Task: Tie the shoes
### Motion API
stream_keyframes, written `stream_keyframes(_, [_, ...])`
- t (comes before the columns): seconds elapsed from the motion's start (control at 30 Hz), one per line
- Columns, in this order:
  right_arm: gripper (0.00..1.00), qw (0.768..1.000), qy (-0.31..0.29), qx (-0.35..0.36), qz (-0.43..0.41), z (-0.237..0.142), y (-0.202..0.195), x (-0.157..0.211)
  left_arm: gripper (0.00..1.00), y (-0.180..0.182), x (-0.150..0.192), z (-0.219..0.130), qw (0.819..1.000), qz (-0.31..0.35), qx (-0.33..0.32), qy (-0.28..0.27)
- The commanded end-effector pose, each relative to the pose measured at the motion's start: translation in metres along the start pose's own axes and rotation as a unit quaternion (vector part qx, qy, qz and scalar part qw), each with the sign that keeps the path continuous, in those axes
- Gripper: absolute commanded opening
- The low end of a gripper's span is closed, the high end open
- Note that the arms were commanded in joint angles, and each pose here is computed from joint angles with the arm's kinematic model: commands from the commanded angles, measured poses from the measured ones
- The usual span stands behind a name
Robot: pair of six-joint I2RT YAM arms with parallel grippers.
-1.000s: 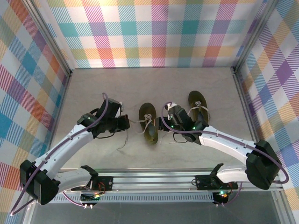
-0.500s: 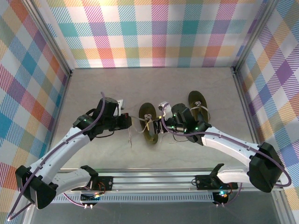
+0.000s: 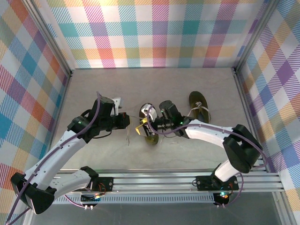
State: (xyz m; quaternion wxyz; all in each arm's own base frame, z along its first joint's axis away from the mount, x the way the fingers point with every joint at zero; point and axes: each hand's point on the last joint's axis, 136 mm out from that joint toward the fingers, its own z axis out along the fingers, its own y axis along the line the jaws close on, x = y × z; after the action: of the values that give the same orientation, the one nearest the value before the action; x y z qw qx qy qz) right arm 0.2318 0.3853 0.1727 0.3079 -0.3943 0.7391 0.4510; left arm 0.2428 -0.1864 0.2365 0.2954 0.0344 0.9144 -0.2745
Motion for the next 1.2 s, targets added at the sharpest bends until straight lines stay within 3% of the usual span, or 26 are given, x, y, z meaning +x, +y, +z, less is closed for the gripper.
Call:
stream_keyframes(0.0, [0.56, 0.998, -0.03, -0.041, -0.035, 0.008, 0.015, -0.025, 0.0, -0.005, -0.004, -0.012, 1.0, 0.013, 0.002, -0.009])
stream_keyframes(0.33, [0.54, 0.997, -0.013, -0.076, -0.024, 0.026, 0.017, -0.023, 0.0, -0.004, -0.005, -0.01, 1.0, 0.013, 0.0, -0.008])
stream_keyframes(0.47, [0.33, 0.996, -0.021, -0.08, -0.019, 0.026, 0.018, -0.026, 0.0, -0.004, -0.004, -0.009, 1.0, 0.014, 0.0, -0.008])
stream_keyframes(0.57, [0.03, 0.997, -0.028, -0.066, -0.012, 0.023, 0.015, -0.028, 0.0, -0.003, -0.004, -0.009, 1.0, 0.015, -0.001, -0.007])
stream_keyframes(0.6, [0.0, 0.998, -0.03, -0.056, -0.01, 0.021, 0.013, -0.029, 0.0, -0.003, -0.004, -0.009, 1.0, 0.015, -0.001, -0.007])
stream_keyframes(0.7, [0.0, 0.999, -0.038, -0.008, 0.002, 0.01, 0.004, -0.028, 0.11, -0.001, -0.003, -0.008, 1.0, 0.013, -0.004, -0.008])
stream_keyframes(0.8, [0.0, 0.996, -0.027, 0.084, 0.023, -0.007, -0.019, -0.02, 0.2, 0.001, -0.002, -0.006, 1.0, 0.012, -0.005, -0.008])
stream_keyframes(0.93, [0.0, 0.981, 0.0, 0.189, 0.042, -0.031, -0.046, 0.0, 0.21, 0.003, -0.001, -0.004, 1.0, 0.011, -0.007, -0.008])
stream_keyframes(1.17, [0.0, 0.969, -0.009, 0.243, 0.034, -0.06, -0.051, 0.001, 0.19, 0.008, 0.0, 0.001, 1.0, 0.006, -0.016, -0.005])
